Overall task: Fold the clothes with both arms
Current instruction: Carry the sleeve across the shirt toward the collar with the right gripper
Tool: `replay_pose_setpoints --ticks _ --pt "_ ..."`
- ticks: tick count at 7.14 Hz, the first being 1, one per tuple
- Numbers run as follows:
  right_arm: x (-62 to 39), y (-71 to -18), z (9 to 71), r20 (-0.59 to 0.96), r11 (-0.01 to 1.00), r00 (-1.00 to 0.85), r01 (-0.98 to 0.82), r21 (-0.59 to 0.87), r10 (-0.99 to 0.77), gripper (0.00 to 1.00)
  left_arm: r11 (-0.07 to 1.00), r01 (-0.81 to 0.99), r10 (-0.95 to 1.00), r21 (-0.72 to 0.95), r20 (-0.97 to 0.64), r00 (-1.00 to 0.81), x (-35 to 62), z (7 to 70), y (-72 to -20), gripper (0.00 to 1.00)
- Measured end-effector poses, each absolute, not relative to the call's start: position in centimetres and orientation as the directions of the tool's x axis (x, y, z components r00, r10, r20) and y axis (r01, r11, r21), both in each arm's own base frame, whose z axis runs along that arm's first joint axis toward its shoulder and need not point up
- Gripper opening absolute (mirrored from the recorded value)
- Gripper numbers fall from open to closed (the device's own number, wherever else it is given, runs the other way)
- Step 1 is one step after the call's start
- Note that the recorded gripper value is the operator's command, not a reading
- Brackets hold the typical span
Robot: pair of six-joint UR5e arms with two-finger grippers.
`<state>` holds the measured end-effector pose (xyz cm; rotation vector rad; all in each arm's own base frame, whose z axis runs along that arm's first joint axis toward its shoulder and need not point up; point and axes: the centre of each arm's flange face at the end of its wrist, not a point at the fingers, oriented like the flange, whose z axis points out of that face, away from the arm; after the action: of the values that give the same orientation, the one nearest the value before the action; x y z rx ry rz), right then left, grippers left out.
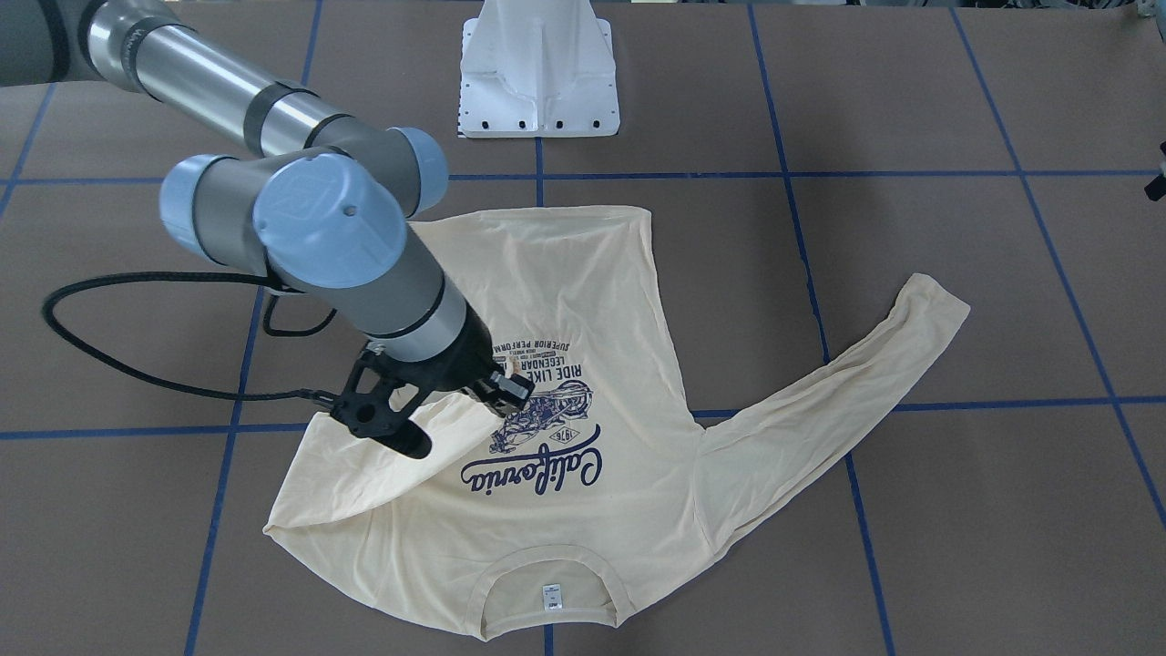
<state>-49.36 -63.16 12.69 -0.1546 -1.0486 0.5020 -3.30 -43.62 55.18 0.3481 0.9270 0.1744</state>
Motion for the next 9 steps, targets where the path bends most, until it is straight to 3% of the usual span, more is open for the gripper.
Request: replay_pose_setpoints --ticks 2,9 --pt "-53.5 -62.1 9.0 0.826 0.899 0.383 -0.318 -0.302 0.413 0.0 0.931 0.002 0.293 0.365 -0.751 0.591 -3.3 55.3 -43.6 0.99" --pt "-62.6 -57.3 4.9 0.865 0.926 0.384 -0.316 -0.206 0.324 0.0 0.933 0.001 0.289 0.359 -0.753 0.592 -3.3 55.6 -43.6 0.99"
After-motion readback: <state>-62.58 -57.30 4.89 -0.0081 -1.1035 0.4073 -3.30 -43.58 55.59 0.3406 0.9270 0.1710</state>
